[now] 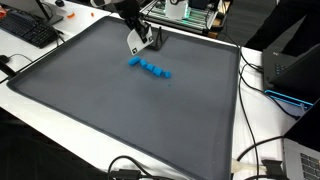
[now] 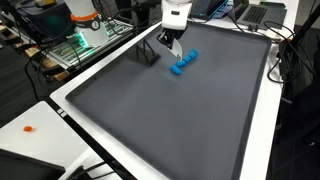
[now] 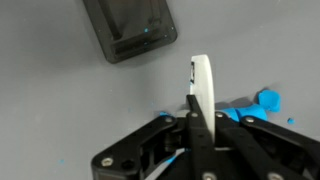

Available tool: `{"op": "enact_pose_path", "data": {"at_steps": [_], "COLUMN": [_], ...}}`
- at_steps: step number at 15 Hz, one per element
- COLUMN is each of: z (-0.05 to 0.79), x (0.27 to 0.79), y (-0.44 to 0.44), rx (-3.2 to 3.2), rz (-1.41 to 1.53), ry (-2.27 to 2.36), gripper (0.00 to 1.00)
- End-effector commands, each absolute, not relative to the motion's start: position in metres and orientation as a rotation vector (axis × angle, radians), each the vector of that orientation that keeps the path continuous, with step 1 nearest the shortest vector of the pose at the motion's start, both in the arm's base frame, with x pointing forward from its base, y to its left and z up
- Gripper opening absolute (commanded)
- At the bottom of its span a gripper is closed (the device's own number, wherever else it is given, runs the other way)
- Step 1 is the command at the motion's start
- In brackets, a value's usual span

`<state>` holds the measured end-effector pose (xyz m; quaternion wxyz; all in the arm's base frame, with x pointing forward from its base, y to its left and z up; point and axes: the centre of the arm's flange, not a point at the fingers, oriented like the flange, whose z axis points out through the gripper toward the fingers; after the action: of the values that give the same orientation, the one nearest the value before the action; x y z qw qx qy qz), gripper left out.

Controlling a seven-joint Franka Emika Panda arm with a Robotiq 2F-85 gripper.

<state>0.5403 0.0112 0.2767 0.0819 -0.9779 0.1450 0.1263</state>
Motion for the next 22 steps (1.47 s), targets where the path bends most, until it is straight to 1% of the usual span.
{"op": "enact_pose_path", "data": {"at_steps": [1, 4, 11, 22], "z": [0.286, 0.284, 0.272, 0.239], "x": [0.512, 0.5, 0.472, 0.436], "y": [0.01, 0.009, -0.001, -0.016], "rx": [-2.834, -2.766, -2.635, -2.383], "rz": [0.355, 0.33, 0.317, 0.398], "ry": [0.714, 0.933, 1.286, 1.619], "gripper": [0.01, 0.01, 0.01, 0.01]}}
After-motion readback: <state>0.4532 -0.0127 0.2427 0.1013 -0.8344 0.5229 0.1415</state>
